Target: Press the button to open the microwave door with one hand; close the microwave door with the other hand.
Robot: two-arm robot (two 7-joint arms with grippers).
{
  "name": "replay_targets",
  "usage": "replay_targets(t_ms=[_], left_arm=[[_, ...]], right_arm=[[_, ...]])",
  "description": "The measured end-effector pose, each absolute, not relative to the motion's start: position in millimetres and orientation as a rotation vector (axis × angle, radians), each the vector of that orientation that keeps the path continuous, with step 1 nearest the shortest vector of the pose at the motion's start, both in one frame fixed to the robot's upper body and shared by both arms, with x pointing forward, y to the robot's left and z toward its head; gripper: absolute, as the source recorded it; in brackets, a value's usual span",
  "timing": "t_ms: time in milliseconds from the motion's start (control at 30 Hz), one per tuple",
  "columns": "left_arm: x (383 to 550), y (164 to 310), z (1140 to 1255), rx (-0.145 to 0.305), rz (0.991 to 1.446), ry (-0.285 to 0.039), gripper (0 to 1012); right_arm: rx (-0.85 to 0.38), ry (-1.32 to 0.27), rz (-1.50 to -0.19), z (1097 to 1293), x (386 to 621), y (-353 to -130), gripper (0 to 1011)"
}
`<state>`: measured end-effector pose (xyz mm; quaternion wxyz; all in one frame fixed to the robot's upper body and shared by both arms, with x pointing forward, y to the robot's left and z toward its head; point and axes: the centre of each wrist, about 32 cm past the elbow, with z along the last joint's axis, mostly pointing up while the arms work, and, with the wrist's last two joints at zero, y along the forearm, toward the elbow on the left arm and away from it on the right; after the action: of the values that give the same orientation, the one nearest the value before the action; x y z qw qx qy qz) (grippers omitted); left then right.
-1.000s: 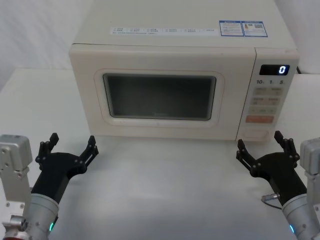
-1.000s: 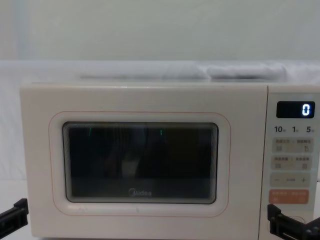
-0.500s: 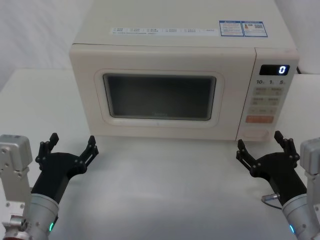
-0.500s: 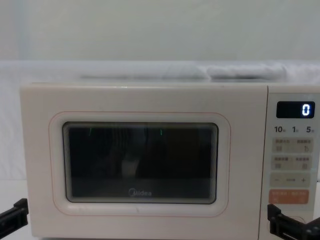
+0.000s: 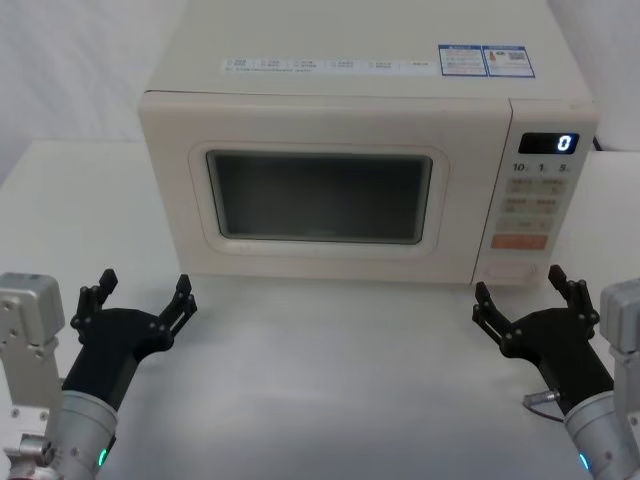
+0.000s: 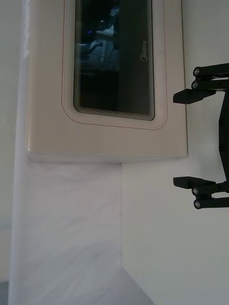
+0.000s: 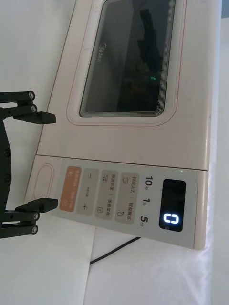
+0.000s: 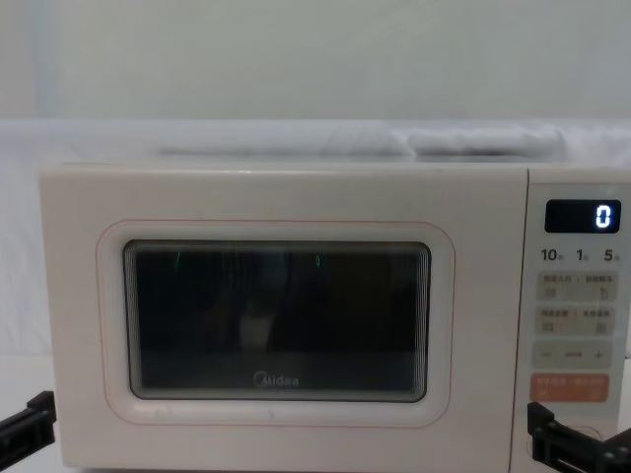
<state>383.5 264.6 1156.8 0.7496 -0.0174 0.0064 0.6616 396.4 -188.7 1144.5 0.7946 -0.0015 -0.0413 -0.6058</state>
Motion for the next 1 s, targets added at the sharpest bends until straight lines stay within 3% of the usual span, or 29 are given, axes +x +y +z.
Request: replay_targets(t_ms=[167,333,800,900,1000], left_arm=[[383.5,264.5,1156.8,-0.038,1.446,0.014,1001],[383.5,264.5,1156.8,-0.038,1.446,0.014,1001],[383.5,264.5,1156.8,-0.038,1.446,0.014,1001],[383.5,264.5,1156.8,-0.038,1.446,0.014,1001],[383.5,264.5,1156.8,-0.038,1.446,0.014,1001]], right_arm=[[-0.003,-0.089,-1.302,1144.5,396.4,-188.7,978],[-0.003,-0.089,-1.302,1144.5,396.4,-188.7,866],[-0.003,-0.089,-1.302,1144.5,396.4,-188.7,461],[-0.003,-0.089,-1.302,1144.5,396.4,-188.7,301],[-0.003,-0.089,-1.302,1144.5,396.4,-188.7,244]])
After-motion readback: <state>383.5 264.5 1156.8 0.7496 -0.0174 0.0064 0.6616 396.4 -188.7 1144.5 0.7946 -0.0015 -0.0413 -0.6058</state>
